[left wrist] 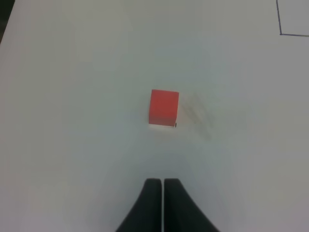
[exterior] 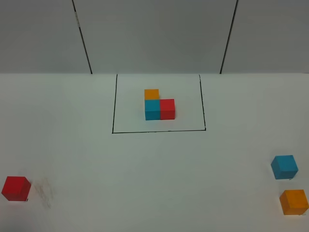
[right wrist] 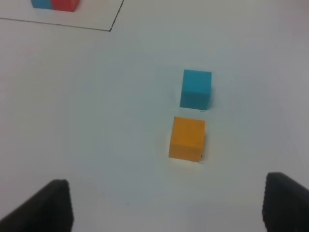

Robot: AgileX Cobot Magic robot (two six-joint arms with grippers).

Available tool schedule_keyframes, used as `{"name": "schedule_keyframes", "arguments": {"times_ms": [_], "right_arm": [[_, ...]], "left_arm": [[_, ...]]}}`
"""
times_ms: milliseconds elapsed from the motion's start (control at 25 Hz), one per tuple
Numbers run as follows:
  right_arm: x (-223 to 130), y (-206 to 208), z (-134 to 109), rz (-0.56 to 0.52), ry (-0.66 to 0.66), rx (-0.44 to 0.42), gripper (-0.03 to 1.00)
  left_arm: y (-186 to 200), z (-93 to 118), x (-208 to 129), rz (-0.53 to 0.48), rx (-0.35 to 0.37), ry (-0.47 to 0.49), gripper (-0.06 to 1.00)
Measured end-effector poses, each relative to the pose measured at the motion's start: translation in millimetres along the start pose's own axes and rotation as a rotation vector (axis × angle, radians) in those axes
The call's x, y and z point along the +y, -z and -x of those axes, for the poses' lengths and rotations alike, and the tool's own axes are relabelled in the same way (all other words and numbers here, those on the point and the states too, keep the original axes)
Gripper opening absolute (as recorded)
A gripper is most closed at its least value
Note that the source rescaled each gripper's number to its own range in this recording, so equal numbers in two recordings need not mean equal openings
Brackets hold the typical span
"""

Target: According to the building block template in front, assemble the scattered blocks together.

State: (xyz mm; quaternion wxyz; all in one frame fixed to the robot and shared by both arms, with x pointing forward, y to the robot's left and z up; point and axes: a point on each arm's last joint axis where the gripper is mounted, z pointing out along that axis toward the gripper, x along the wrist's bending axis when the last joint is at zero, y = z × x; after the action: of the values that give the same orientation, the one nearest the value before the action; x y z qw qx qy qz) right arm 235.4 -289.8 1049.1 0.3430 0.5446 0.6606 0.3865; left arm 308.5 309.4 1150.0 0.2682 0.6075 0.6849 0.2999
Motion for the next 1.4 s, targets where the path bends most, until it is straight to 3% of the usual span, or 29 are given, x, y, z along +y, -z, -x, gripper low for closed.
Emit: {"name": "schedule_keyframes", "arguments": {"times_ms": [160,400,520,680,1000,1400], "right_arm": [[0,0,0,0.0,0.0,0.0,0.8],[0,0,0,0.0,0.0,0.0,0.8],[0,0,0,0.0,0.0,0.0,0.8],[0,0,0,0.0,0.0,0.0,0.8],[0,0,0,0.0,0.0,0.0,0.8],[0,0,0,0.0,0.0,0.0,0.8]], "left_arm": [[-30,3,21,-0.122,-0.013,0.006,0.23],[-56,4,29,-0.222,-0.012,0.02,0.77],[-64,5,31,-0.25,-0.004,0.079,0.96],[-87,4,35,-0.336,0.018,0.097,1.0],[-136,3,37,-0.509,0.052,0.048,0.95],[-186,5,42,-0.503,0.046,0.04,0.93]]}}
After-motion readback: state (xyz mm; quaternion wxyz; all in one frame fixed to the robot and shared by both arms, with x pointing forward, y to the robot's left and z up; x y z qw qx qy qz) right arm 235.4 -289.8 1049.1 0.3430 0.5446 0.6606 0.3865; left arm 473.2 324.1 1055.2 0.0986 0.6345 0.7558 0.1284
